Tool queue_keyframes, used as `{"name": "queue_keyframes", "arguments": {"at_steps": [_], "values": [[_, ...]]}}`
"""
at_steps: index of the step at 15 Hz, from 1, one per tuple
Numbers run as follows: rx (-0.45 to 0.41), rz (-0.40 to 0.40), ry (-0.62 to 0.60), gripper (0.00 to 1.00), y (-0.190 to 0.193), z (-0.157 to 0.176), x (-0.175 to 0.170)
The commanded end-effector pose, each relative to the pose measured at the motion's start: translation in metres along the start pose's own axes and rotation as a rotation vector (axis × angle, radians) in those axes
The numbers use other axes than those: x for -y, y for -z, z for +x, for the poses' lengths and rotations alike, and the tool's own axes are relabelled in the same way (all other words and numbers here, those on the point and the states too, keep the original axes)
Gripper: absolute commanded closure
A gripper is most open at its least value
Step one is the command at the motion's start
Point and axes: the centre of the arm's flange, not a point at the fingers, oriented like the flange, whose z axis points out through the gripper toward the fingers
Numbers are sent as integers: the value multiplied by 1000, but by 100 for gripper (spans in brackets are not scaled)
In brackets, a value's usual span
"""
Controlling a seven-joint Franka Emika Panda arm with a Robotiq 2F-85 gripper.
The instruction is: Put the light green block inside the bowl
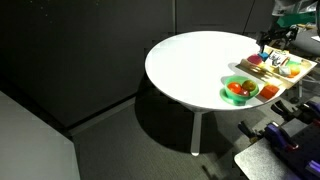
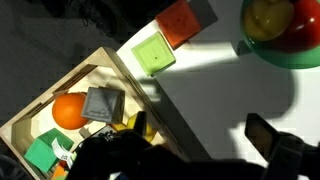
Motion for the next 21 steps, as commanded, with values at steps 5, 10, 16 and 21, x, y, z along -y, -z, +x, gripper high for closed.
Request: {"name": "queue_keyframes", "arguments": {"at_steps": [5, 10, 16, 21], "values": [[-54, -48, 2, 0, -39, 27, -8], [-62, -39, 7, 0, -60, 34, -16], [-40, -36, -27, 0, -79, 24, -22], [-28, -38, -68, 0, -90, 20, -29]]}}
